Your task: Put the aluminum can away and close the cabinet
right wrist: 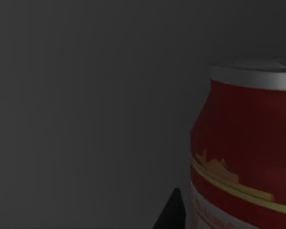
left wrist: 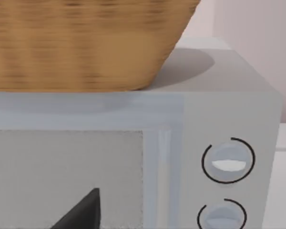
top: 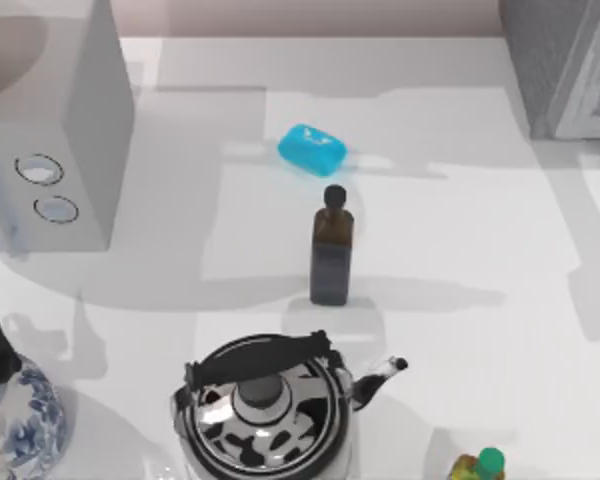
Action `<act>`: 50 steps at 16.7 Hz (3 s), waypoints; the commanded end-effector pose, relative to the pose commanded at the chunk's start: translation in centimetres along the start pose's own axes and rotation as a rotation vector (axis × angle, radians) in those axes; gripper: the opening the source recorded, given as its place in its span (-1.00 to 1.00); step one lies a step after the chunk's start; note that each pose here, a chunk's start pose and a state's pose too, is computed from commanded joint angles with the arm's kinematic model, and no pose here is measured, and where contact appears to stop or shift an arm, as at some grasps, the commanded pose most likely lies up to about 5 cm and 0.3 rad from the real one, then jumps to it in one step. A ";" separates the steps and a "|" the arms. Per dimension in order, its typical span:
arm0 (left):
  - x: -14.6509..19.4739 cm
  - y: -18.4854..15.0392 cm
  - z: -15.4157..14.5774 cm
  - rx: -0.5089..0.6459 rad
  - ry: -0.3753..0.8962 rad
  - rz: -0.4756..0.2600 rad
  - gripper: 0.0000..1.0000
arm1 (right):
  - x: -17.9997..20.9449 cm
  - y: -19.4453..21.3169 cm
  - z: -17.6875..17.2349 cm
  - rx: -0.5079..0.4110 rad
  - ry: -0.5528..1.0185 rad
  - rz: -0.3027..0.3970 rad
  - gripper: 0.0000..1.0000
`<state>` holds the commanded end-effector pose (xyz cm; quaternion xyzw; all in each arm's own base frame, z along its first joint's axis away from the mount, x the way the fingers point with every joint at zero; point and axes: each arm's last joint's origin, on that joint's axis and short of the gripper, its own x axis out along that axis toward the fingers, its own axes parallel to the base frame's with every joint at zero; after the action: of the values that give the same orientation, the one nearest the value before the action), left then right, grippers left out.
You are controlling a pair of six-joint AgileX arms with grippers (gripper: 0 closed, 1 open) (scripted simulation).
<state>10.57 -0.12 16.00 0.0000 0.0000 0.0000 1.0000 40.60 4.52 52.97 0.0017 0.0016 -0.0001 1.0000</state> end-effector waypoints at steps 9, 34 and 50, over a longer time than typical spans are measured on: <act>0.0 0.0 0.0 0.000 0.000 0.000 1.00 | 0.0 0.0 0.0 0.000 0.000 0.000 1.00; 0.0 0.0 0.0 0.000 0.000 0.000 1.00 | -24.3 -3.0 -10.0 -0.056 -0.089 0.120 1.00; 0.0 0.0 0.0 0.000 0.000 0.000 1.00 | -29.9 -4.8 -37.1 -0.003 -0.003 0.000 1.00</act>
<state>10.57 -0.12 16.00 0.0000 0.0000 0.0000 1.0000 10.57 -0.12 16.00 0.0000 0.0000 0.0000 1.0000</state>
